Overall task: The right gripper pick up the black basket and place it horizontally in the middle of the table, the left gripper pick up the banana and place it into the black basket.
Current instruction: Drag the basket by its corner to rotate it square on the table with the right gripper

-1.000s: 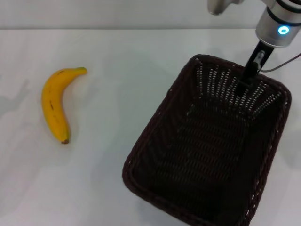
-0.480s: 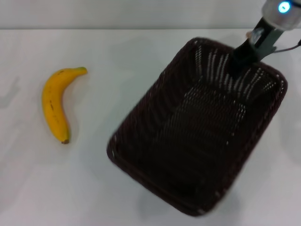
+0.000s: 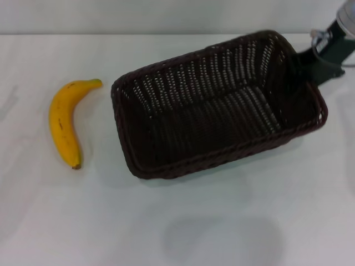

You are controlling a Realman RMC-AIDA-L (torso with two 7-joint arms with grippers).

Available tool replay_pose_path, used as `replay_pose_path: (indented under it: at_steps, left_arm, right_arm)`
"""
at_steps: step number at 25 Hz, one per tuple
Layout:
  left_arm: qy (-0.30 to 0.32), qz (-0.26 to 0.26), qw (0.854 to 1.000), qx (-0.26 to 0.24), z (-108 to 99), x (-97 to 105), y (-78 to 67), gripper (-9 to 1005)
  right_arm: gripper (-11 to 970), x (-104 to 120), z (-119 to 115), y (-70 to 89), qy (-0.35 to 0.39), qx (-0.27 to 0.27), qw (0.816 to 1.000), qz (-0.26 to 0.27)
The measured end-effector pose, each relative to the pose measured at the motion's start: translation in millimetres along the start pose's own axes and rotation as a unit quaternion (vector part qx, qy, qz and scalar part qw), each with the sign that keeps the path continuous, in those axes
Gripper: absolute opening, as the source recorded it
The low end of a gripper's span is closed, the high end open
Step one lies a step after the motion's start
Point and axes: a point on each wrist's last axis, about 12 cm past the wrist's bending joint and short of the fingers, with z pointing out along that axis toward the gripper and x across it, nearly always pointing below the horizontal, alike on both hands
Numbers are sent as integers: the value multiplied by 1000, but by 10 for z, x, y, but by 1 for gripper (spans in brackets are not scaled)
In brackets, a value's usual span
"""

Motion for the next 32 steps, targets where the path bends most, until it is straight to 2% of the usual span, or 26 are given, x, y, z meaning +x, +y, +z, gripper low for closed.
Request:
replay_pose_path:
  at_steps: [7, 14, 17, 24, 28, 32]
  left_arm:
    - [-3, 10, 1000, 4, 50, -29, 8, 872]
    - [-6, 22, 1000, 8, 133, -50, 0, 872]
    - [0, 30, 1000, 3, 167, -39, 5, 872]
    - [3, 43, 999, 3, 227, -28, -20, 872]
    - [1, 43, 999, 3, 239, -30, -27, 872]
    - [1, 42, 999, 4, 250, -31, -33, 872]
  right_arm:
    - [155, 206, 3, -96, -6, -14, 998, 58]
    - [146, 297, 60, -47, 10, 25, 997, 68]
    - [144, 309, 80, 23, 14, 50, 997, 55]
    - [129, 310, 138, 295, 19, 118, 993, -4]
    - [127, 303, 163, 384, 21, 135, 990, -30]
    - [138, 327, 219, 422, 46, 131, 990, -35]
